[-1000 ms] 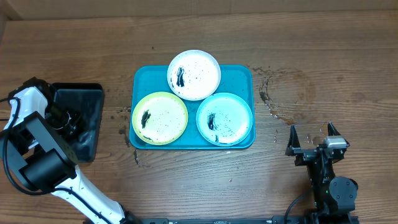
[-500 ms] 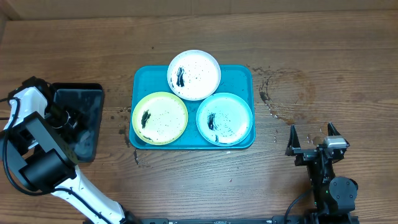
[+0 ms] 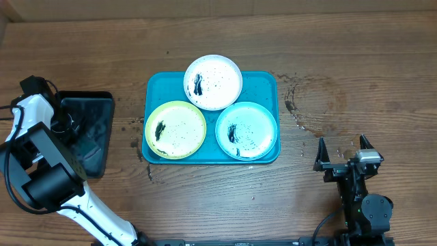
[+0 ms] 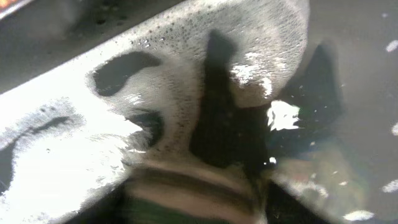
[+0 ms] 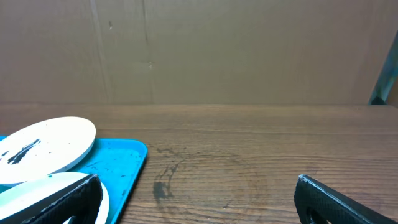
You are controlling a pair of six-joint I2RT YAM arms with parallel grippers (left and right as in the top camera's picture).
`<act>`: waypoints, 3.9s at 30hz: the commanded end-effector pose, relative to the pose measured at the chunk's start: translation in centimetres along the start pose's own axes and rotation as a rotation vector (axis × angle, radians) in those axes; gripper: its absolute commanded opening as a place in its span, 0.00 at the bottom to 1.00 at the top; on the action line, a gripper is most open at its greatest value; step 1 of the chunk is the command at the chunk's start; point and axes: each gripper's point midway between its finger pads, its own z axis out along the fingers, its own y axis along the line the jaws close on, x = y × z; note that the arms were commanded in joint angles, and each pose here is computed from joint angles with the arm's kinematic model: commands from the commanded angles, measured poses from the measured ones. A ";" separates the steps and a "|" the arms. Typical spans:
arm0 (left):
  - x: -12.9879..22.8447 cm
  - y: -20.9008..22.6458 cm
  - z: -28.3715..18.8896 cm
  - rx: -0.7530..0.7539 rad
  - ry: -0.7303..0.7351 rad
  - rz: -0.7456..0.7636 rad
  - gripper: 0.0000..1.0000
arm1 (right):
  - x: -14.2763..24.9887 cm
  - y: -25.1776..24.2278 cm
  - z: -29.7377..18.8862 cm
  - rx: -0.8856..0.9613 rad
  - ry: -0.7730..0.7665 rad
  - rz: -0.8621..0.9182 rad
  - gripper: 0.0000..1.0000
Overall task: Clean dirty plates on tray and stack at the side
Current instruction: 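Dip and rub the sponge in the soapy water with the left gripper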
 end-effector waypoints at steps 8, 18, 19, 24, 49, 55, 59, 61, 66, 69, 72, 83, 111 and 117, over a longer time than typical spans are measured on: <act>0.5 1.5 0.7 -0.080 0.012 0.003 0.18 | 0.1 -0.2 0.0 0.007 -0.007 0.000 1.00; 6.4 2.1 -0.2 -0.064 0.279 0.006 1.00 | 0.1 -0.2 0.0 0.007 -0.007 0.000 1.00; 7.2 2.0 -0.4 -0.053 0.318 0.003 1.00 | 0.1 -0.2 0.0 0.007 -0.007 0.000 1.00; 9.0 2.0 -1.1 -0.040 0.405 -0.007 0.76 | 0.1 -0.2 0.0 0.007 -0.007 0.000 1.00; 4.0 1.7 0.4 -0.061 0.170 0.007 1.00 | 0.1 -0.2 0.0 0.007 -0.007 0.000 1.00; 1.9 1.4 0.7 -0.062 0.075 0.005 0.97 | 0.1 -0.2 0.0 0.007 -0.007 0.000 1.00; 1.7 1.3 0.7 -0.059 0.068 0.005 0.49 | 0.1 -0.2 0.0 0.007 -0.007 0.000 1.00; 1.7 1.4 0.7 -0.062 0.066 0.004 0.18 | 0.1 -0.2 0.0 0.007 -0.007 0.000 1.00; 1.5 1.2 0.7 -0.056 0.058 0.004 0.16 | 0.1 -0.2 0.0 0.007 -0.007 0.000 1.00; 0.9 1.1 0.7 -0.054 0.034 0.002 1.00 | 0.1 -0.2 0.0 0.007 -0.007 0.000 1.00; -0.4 1.3 0.7 -0.075 -0.027 -0.001 1.00 | 0.1 -0.2 0.0 0.007 -0.007 0.000 1.00; -1.9 1.6 0.6 -0.103 -0.101 -0.007 0.29 | 0.1 -0.2 0.0 0.007 -0.007 0.000 1.00; 6.3 0.6 -0.1 0.013 0.286 -0.004 0.70 | 0.1 -0.2 0.0 0.007 -0.007 0.000 1.00; 6.3 0.6 -0.1 0.013 0.286 -0.004 0.18 | 0.1 -0.2 0.0 0.007 -0.007 0.000 1.00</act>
